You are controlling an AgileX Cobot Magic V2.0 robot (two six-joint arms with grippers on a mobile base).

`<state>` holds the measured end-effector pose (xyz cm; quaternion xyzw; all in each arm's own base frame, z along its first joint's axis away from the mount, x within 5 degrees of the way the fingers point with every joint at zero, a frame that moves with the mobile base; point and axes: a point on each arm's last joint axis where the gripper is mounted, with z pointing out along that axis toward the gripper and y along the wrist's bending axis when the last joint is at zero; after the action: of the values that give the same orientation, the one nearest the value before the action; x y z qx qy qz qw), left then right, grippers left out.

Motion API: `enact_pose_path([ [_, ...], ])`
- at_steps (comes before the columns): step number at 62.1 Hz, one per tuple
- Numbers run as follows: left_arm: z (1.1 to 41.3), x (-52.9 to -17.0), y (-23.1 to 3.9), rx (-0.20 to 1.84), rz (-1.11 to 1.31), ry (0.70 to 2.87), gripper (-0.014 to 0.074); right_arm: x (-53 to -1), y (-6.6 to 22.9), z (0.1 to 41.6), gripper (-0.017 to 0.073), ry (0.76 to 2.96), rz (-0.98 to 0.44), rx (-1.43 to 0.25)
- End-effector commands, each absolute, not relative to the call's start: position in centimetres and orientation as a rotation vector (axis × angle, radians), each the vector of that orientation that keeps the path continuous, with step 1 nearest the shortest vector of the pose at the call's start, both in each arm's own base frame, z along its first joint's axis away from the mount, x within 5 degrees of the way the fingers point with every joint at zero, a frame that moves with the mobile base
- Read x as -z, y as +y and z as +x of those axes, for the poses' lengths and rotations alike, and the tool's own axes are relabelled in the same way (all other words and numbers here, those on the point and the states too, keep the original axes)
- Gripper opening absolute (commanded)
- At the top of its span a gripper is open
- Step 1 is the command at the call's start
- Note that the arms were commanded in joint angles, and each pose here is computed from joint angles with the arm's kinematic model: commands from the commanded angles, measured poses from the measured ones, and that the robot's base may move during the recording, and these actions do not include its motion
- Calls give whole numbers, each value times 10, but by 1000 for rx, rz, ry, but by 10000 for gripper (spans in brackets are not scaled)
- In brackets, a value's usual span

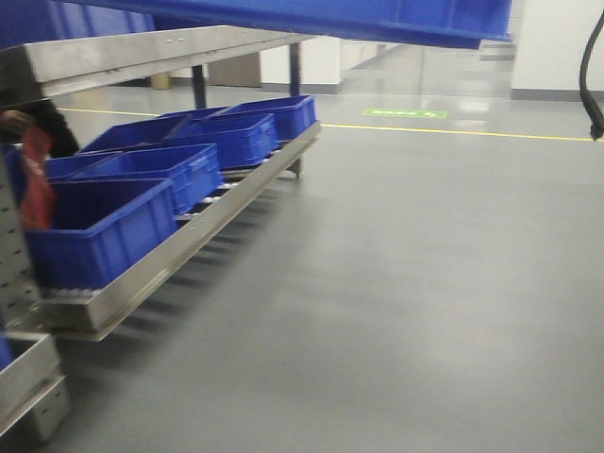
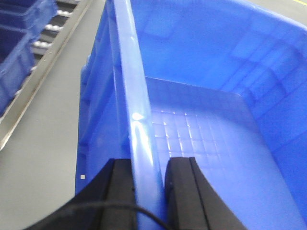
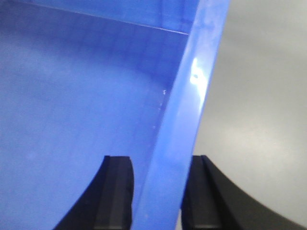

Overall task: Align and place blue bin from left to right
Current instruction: 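Drive across the floor toward the second rack carrying the bin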

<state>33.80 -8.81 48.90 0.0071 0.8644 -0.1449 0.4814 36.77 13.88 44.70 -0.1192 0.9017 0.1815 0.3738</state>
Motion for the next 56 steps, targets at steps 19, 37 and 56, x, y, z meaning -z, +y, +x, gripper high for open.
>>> enact_pose_path([
  [19, 322, -514, -108, 596, 39, 1977, 12, -468, 152, 363, -64, 2172, -253, -634],
  [37, 323, -514, -107, 591, 39, 1977, 12, -468, 152, 363, -64, 2172, -253, -634],
  [56, 323, -514, -107, 591, 39, 1977, 12, -468, 152, 363, -64, 2170, -253, -634],
])
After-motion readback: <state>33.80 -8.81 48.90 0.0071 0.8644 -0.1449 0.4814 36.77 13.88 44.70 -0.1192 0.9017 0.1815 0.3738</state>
